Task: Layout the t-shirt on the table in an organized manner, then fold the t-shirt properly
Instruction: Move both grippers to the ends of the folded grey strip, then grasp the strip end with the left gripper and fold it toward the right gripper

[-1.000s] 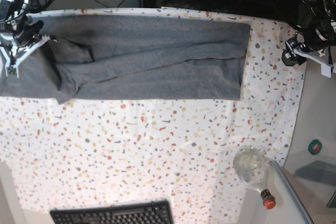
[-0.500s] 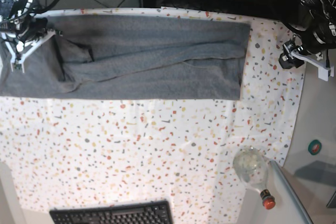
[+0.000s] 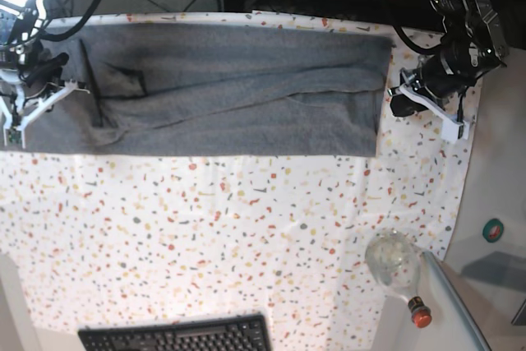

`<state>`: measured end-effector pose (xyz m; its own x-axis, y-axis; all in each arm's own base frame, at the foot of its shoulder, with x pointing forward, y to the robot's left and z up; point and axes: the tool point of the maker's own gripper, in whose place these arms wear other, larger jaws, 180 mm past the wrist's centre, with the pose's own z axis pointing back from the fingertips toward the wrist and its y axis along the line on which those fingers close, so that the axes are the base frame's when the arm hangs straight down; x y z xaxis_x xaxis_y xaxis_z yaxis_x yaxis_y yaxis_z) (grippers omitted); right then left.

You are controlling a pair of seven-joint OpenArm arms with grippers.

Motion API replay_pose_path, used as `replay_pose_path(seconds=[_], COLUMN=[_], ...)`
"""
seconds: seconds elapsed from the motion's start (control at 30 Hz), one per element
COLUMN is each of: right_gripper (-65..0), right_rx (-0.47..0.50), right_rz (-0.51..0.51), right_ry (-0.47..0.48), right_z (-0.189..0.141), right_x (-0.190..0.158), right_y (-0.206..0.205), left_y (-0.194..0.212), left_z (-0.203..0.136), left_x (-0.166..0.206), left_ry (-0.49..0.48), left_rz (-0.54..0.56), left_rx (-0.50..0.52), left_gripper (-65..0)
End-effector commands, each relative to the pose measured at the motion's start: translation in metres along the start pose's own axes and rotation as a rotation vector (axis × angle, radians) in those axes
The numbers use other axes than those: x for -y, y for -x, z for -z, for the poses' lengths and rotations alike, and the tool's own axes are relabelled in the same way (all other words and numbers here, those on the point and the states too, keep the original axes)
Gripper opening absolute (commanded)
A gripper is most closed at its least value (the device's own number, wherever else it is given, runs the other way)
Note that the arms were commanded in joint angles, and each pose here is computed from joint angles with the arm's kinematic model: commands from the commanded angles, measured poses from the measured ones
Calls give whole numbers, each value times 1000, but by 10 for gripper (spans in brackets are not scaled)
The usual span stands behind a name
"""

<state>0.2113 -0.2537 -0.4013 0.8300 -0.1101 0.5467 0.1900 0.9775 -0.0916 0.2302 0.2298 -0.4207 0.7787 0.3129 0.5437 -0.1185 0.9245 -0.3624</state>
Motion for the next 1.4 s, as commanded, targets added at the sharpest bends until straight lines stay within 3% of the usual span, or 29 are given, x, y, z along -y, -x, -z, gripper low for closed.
replay_pose_path(seconds=[0.0, 0.13, 0.17, 0.3, 0.37, 0.43, 0.53, 0.7, 1.0, 1.07, 1.2, 1.3, 1.37], right_gripper=[-650, -650, -650, -650, -650, -650, -650, -650, -650, -650, -650, -650, -650], right_rx=[56, 46, 45, 24, 8, 0, -16, -18, -21, -21, -21, -18, -18], right_rz=[-3, 4, 4, 2, 5, 7, 10, 10, 15, 15, 14, 14, 11], right_ry=[4, 1, 1, -10, -13, -18, -21, -22, -14, -14, -15, -15, -17], right_z=[-3, 0, 1, 5, 8, 9, 12, 13, 12, 12, 12, 11, 11], right_x=[2, 2, 2, -1, -2, -3, -3, -3, 0, 0, 0, 0, -1], right_y=[-15, -13, -12, -6, -1, 1, 6, 7, 9, 9, 9, 8, 8], left_y=[-16, -21, -24, -30, -23, -14, 1, 26, 50, 54, 58, 57, 42], left_z=[-7, -19, -23, -29, -26, -21, -11, 20, 40, 41, 51, 53, 49], left_x=[-1, -18, -24, -34, -39, -44, -47, -13, -8, -4, -4, -18, -31], left_ry=[8, 42, 48, 87, 81, 79, 82, 160, 127, 135, 141, 118, 93], left_rz=[5, -136, -157, -223, -245, -276, -317, -264, -200, -190, -204, -231, -210], left_rx=[56, 125, 141, 169, 151, 129, 87, -52, -112, -129, -154, -162, -130], left_gripper=[-650, -650, -596, -262, -145, -84, -66, -71, -74, -102, -367, -627, -650])
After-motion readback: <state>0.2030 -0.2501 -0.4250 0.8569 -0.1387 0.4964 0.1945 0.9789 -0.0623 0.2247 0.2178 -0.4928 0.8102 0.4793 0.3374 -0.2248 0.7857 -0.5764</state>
